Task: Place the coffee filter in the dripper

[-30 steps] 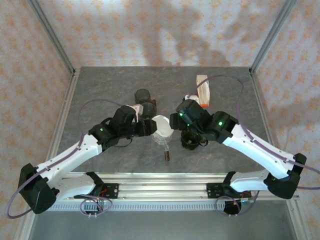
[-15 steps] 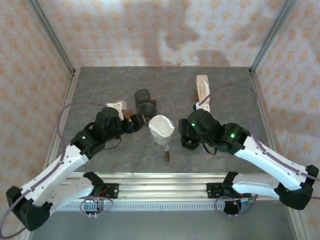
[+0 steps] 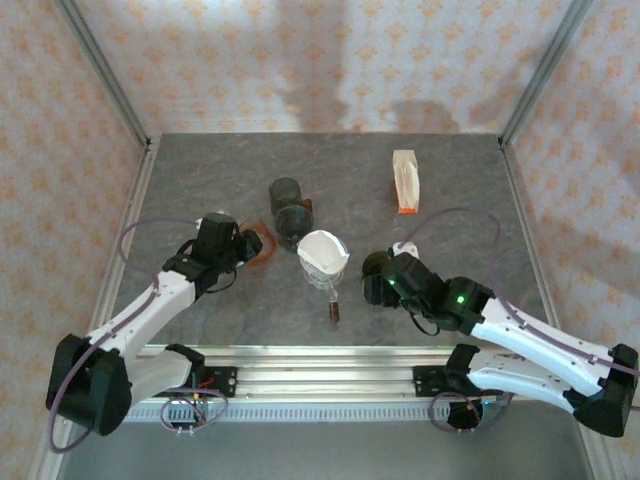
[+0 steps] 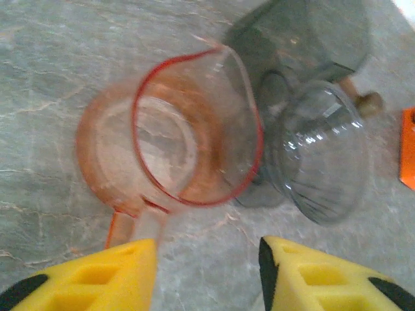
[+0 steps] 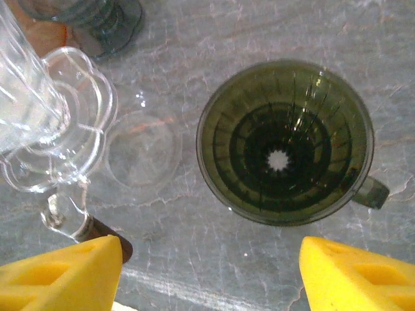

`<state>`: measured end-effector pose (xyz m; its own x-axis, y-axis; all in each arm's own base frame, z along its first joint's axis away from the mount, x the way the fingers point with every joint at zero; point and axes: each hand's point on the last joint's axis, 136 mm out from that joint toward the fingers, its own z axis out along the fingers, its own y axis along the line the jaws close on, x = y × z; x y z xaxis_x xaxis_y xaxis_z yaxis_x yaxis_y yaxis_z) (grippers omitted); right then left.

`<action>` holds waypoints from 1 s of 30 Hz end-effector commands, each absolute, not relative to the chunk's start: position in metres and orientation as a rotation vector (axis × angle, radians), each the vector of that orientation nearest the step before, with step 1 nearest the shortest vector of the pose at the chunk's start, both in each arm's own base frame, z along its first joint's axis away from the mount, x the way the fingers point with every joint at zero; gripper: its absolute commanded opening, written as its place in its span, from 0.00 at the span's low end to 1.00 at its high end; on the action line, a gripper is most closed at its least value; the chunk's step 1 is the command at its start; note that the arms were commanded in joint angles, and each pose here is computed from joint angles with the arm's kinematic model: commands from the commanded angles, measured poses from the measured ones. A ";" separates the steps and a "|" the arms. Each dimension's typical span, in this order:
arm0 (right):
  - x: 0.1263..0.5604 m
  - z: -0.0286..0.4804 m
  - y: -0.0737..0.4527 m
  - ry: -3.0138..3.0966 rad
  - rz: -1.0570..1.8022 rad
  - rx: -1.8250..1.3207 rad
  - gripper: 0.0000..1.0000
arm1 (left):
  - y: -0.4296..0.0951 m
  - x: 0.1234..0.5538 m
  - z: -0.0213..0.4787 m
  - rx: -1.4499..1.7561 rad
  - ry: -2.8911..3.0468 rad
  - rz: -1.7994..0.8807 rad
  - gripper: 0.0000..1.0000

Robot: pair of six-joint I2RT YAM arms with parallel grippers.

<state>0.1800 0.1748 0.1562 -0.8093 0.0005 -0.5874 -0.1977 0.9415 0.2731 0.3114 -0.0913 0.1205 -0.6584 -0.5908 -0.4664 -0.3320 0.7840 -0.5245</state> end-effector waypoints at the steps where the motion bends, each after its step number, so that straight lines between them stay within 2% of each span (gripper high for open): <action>1: 0.175 0.158 0.184 2.451 0.528 -0.149 0.72 | -0.066 0.332 0.125 -0.785 2.229 -0.440 0.43; 12: 0.165 0.133 0.178 2.474 0.547 -0.135 0.71 | -0.045 0.353 0.109 -0.873 2.195 -0.334 0.43; 23: 0.165 0.135 0.177 2.470 0.538 -0.156 0.71 | -0.041 0.347 0.095 -0.870 2.276 -0.252 0.17; 27: 0.166 0.135 0.178 2.464 0.540 -0.162 0.71 | -0.042 0.338 0.090 -0.867 2.323 -0.243 0.02; 30: 0.165 0.134 0.182 2.466 0.551 -0.183 0.71 | -0.042 0.330 0.092 -0.873 2.339 -0.249 0.00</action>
<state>0.1633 0.1769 0.1295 -0.8268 0.0027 -0.5625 -0.2261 0.9140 0.3368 0.3375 -0.0479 0.0862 -0.5852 -0.6448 -0.4916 -0.5097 0.7641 -0.3955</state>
